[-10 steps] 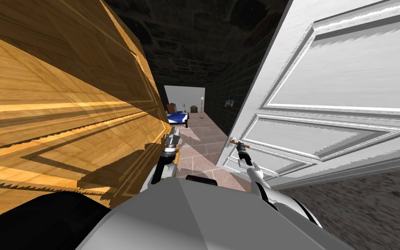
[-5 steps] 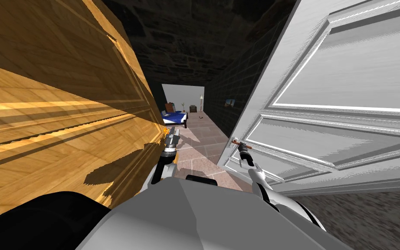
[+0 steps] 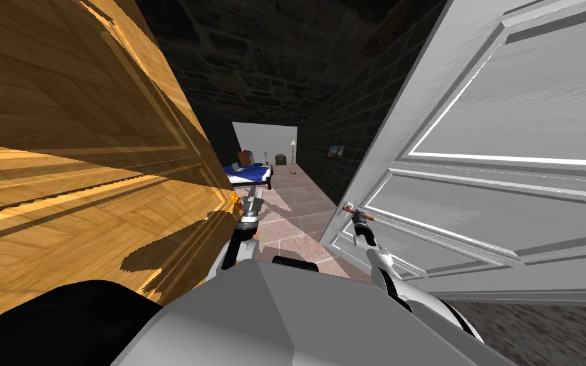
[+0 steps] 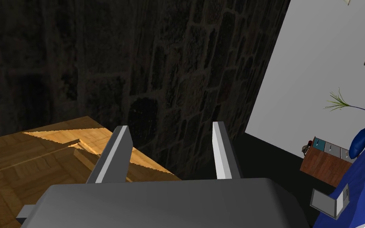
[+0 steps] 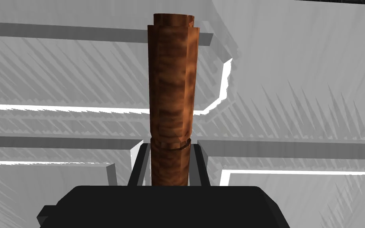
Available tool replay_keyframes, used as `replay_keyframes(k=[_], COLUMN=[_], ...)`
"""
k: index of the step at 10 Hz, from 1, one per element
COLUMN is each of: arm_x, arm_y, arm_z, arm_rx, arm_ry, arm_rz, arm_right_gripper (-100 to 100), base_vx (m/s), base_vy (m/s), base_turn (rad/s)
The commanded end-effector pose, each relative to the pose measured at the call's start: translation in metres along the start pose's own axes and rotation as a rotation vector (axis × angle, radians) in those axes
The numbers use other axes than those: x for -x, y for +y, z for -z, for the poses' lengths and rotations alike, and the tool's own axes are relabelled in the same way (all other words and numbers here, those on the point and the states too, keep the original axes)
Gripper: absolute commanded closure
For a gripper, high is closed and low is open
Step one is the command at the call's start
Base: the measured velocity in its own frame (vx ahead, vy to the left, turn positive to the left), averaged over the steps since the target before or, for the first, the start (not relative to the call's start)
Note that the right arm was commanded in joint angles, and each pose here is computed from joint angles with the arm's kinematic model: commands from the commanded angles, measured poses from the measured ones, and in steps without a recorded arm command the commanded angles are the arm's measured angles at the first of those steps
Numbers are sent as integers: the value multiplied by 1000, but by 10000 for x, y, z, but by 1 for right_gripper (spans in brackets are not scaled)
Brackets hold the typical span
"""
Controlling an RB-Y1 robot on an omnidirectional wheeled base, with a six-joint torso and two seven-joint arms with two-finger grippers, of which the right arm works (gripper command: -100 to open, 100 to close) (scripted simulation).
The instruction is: Push the door open
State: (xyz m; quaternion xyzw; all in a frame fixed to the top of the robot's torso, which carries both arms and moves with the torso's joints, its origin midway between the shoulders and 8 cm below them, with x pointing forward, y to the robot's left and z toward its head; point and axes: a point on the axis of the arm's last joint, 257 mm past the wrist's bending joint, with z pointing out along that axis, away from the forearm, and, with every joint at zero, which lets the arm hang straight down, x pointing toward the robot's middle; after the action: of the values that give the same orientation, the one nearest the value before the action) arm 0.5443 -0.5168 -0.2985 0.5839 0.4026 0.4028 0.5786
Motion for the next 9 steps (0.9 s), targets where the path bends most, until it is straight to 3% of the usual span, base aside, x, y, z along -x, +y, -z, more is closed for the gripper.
replay_keyframes(k=[1,2,7,8,9], arm_x=[179,179,574,574,713], arm_y=[39,39,43,43,46], arm_z=[-3,-3,64,64,93], arm_rx=[3,3,4,4,4], arm_ry=[-30,-30,-104,-104,-130], arm_rz=[4,4,4,4,4], arm_right_gripper=[100,100,100,100,100], base_vx=[186,123,197,122,176], base_vy=[47,22,40,12,32], base_turn=[-56,-32,-71,-39,-55])
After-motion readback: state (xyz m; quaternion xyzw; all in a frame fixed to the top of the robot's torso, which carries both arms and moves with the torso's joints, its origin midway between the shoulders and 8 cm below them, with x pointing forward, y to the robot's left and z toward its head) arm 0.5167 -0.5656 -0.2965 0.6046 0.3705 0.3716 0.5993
